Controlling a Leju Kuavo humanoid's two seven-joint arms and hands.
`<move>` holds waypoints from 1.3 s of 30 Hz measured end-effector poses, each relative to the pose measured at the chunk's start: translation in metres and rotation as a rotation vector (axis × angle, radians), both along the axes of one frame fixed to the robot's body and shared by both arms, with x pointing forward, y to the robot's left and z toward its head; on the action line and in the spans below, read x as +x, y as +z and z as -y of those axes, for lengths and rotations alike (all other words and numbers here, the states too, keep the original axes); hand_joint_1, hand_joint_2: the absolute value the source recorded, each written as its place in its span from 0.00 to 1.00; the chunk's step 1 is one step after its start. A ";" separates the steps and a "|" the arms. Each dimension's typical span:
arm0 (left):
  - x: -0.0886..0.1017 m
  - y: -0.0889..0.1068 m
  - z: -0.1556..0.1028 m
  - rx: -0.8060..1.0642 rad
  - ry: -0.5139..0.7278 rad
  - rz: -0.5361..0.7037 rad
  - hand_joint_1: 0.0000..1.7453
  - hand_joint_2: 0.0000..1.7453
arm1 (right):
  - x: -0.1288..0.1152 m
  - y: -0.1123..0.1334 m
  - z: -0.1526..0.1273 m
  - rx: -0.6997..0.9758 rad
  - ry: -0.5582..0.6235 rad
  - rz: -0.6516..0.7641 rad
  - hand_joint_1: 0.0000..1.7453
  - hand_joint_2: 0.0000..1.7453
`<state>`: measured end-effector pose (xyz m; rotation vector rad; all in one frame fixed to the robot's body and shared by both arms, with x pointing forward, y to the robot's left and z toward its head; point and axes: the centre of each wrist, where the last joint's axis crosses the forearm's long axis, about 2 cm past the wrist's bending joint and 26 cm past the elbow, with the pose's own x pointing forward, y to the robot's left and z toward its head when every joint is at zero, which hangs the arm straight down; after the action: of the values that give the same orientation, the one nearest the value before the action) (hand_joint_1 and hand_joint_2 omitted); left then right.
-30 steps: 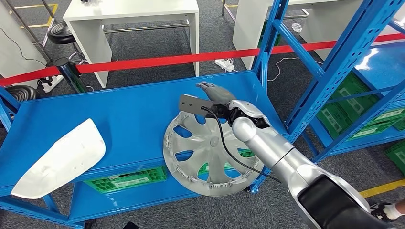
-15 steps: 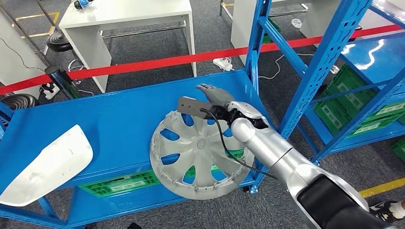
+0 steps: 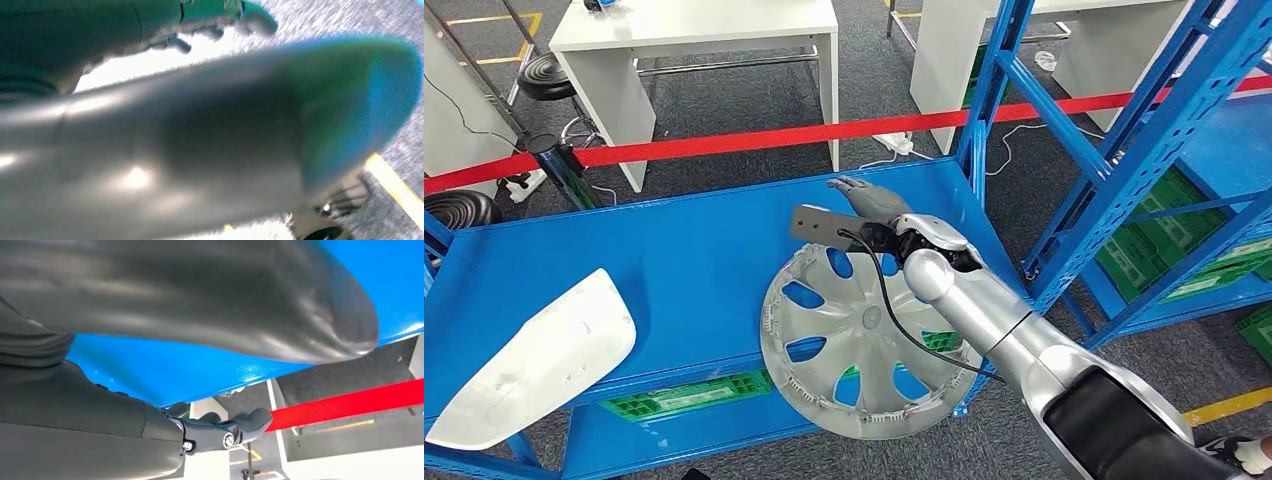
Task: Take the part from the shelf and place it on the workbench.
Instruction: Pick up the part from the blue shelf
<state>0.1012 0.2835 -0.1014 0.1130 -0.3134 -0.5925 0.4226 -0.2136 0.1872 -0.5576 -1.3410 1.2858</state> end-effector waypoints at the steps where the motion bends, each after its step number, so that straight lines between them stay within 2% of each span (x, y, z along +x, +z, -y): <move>1: 0.000 0.000 0.000 -0.001 0.000 0.000 0.00 0.00 | -0.001 -0.002 0.000 -0.001 0.000 -0.004 0.00 0.00; 17: 0.001 0.000 0.004 -0.010 -0.008 -0.002 0.00 0.00 | -0.004 -0.008 0.003 -0.036 -0.026 -0.013 0.00 0.00; 21: -0.003 -0.001 0.004 -0.014 -0.003 -0.006 0.00 0.00 | -0.006 -0.011 0.003 -0.052 -0.040 -0.019 0.00 1.00; 28: -0.004 -0.001 0.005 -0.021 -0.004 -0.008 0.00 0.00 | -0.007 -0.014 0.004 -0.046 -0.036 -0.069 0.00 1.00; 39: -0.003 -0.001 0.005 -0.022 -0.005 -0.003 0.00 0.00 | -0.007 -0.015 0.005 -0.047 -0.038 -0.074 0.00 1.00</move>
<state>0.0979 0.2786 -0.1021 0.0900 -0.3174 -0.5936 0.4154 -0.2187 0.1719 -0.5598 -1.2368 1.2977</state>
